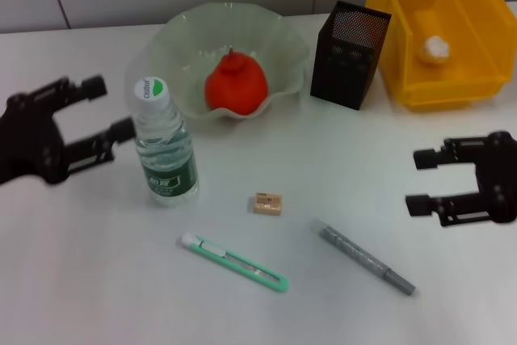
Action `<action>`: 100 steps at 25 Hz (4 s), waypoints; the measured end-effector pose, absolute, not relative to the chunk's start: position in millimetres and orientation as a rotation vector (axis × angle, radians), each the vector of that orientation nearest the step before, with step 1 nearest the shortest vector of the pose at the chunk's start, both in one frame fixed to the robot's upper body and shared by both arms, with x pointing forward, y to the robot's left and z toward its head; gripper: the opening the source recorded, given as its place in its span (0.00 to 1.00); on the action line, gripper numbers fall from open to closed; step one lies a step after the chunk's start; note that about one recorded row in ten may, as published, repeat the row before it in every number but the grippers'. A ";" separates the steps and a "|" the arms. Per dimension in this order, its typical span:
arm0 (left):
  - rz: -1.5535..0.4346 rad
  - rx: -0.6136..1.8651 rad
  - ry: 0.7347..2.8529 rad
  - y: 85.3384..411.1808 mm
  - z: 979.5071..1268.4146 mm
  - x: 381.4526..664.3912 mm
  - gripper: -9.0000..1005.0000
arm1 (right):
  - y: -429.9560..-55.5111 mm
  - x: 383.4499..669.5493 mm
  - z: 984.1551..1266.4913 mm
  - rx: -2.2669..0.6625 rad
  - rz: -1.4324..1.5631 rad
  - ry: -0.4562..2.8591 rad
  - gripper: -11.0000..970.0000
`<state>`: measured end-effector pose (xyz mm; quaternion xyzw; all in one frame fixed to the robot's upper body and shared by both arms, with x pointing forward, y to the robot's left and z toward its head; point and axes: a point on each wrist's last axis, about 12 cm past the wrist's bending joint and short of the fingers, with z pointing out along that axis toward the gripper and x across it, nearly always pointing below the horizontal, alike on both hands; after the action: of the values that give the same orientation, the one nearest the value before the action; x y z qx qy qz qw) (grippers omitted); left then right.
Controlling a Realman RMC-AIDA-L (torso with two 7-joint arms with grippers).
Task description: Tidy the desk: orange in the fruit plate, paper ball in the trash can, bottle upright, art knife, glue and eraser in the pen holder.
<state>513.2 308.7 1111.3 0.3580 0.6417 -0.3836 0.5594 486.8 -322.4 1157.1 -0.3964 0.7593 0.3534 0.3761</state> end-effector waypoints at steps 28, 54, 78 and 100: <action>-1.023 1.044 1.534 324.0 1073.0 435.3 0.75 | -106.3 587.5 1223.8 -1.533 0.497 2.531 0.78; -1.085 1.119 1.694 310.7 1073.3 459.0 0.76 | -35.2 582.9 1189.4 -1.621 0.477 2.550 0.78; -0.992 1.145 1.732 302.3 1072.9 472.8 0.75 | -9.9 559.7 1136.3 -1.594 0.332 2.564 0.78; -0.963 1.144 1.732 294.6 1070.5 480.8 0.75 | -13.5 557.5 1121.2 -1.579 0.311 2.535 0.78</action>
<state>480.8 294.6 1070.5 0.4552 0.6890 -0.3830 0.4139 557.5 -13.5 1121.2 -0.5245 0.8423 0.1032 0.0693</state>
